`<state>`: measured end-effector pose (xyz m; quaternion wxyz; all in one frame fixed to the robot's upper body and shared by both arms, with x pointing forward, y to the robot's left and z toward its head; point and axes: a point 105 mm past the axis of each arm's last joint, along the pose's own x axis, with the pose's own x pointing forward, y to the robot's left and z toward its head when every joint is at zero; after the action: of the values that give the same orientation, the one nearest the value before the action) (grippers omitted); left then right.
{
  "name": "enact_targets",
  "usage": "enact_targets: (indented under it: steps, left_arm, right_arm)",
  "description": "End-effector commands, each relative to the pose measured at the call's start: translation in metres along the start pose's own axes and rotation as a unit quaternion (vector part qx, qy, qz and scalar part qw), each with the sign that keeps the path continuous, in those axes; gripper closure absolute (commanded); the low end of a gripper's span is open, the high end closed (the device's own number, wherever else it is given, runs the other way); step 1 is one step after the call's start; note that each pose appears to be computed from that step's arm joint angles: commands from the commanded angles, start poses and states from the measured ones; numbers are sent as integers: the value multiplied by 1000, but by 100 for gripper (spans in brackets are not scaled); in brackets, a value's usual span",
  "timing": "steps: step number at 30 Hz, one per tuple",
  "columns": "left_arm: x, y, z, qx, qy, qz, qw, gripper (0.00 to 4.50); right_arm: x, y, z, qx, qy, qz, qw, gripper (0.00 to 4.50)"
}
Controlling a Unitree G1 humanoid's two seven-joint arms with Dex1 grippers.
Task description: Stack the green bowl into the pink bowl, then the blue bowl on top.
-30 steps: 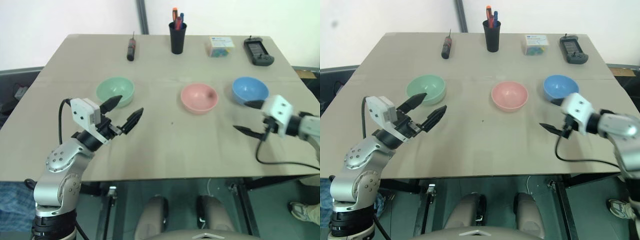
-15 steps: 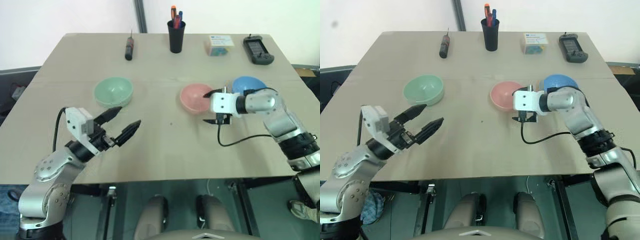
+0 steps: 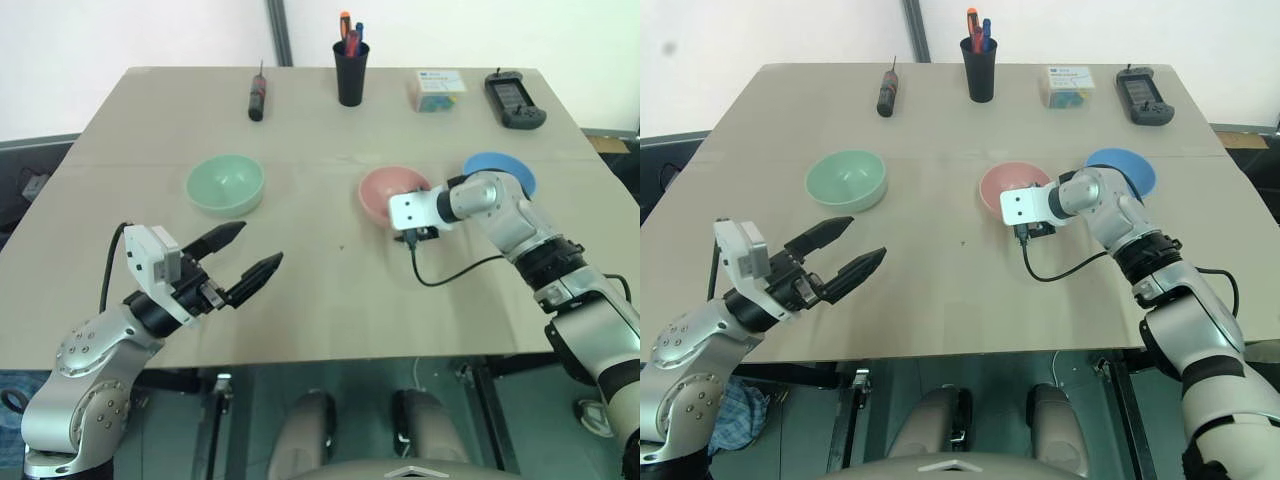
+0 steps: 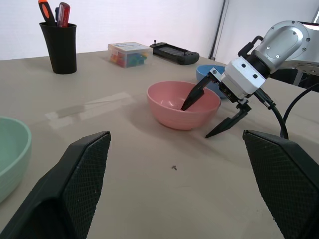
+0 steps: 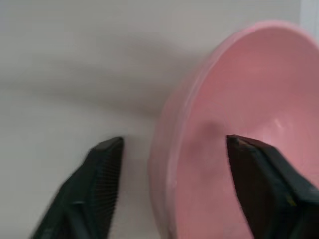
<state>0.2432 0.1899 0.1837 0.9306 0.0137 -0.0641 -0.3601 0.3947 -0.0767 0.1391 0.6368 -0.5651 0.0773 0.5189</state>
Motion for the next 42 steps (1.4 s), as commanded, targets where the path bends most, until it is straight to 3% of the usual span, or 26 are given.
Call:
enact_targets:
  steps: [1,5,15,22,25,32,33,37,42]
  left_arm:
    - [2,-6,13,26,-17,-15,999,0]
    - [3,-5,12,27,-17,-18,999,0]
    - [5,-3,9,31,-10,-29,999,0]
    - [10,-4,7,30,-10,-39,999,0]
    - [12,-4,8,32,-10,-42,999,0]
    - [14,-3,7,35,-8,-49,998,0]
    - [15,-3,7,35,-8,-49,998,0]
    - [19,3,11,44,-11,-45,998,0]
    - [28,20,15,78,3,-14,997,0]
  right_arm:
    - [-8,-11,8,-17,-7,-8,1000,290]
    - [-11,-9,11,-21,-11,-4,1000,444]
    - [-36,25,59,-75,-72,44,994,448]
    - [-30,43,80,-80,-88,57,991,448]
    - [-26,47,81,-77,-84,60,992,341]
    - [-28,48,79,-57,-81,56,994,34]
    - [-31,47,81,-48,-89,54,993,6]
    - [-70,38,96,61,-171,53,982,6]
    - [-125,12,101,196,-301,-17,933,6]
